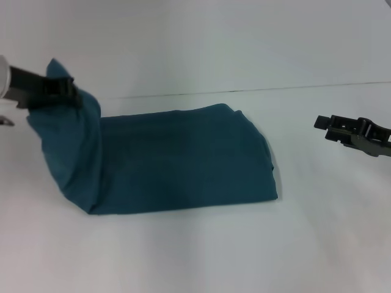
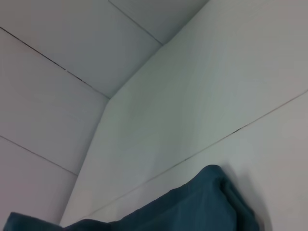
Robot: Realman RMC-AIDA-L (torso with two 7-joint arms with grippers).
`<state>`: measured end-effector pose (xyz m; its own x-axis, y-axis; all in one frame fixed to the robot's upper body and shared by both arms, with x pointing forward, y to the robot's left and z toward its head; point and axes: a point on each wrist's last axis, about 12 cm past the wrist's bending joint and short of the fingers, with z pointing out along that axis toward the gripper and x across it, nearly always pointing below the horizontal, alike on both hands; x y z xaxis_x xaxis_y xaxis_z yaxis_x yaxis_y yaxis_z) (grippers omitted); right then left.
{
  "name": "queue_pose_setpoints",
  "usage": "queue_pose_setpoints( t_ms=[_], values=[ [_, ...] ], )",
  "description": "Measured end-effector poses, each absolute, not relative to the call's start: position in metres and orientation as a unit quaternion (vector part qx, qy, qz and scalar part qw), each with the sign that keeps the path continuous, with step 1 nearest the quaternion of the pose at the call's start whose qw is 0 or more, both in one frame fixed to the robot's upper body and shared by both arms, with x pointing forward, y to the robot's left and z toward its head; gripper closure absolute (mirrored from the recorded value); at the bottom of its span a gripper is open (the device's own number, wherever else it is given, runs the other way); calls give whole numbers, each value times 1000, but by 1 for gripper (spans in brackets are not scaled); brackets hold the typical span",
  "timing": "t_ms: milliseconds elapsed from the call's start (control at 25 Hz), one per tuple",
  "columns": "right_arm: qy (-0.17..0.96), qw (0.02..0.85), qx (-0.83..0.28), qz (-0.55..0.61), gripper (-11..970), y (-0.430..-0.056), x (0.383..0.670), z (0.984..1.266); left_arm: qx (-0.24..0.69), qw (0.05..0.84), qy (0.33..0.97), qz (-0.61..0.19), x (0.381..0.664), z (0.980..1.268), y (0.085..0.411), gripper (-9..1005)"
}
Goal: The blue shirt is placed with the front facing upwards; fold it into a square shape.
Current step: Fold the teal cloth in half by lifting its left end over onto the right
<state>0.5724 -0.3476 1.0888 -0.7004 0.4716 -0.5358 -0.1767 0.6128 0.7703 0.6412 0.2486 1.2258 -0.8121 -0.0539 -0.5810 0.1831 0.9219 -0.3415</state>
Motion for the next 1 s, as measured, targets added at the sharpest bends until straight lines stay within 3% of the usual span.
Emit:
queue_pose_setpoints(
  t_ms=[360, 1000],
  values=[
    [815, 377, 89, 431, 334, -347, 573, 1090, 73, 306, 931, -186, 652, 1245, 209, 837],
    [819, 374, 89, 426, 333, -346, 573, 1085, 139, 283, 928, -197, 673, 1223, 117, 821]
  ],
)
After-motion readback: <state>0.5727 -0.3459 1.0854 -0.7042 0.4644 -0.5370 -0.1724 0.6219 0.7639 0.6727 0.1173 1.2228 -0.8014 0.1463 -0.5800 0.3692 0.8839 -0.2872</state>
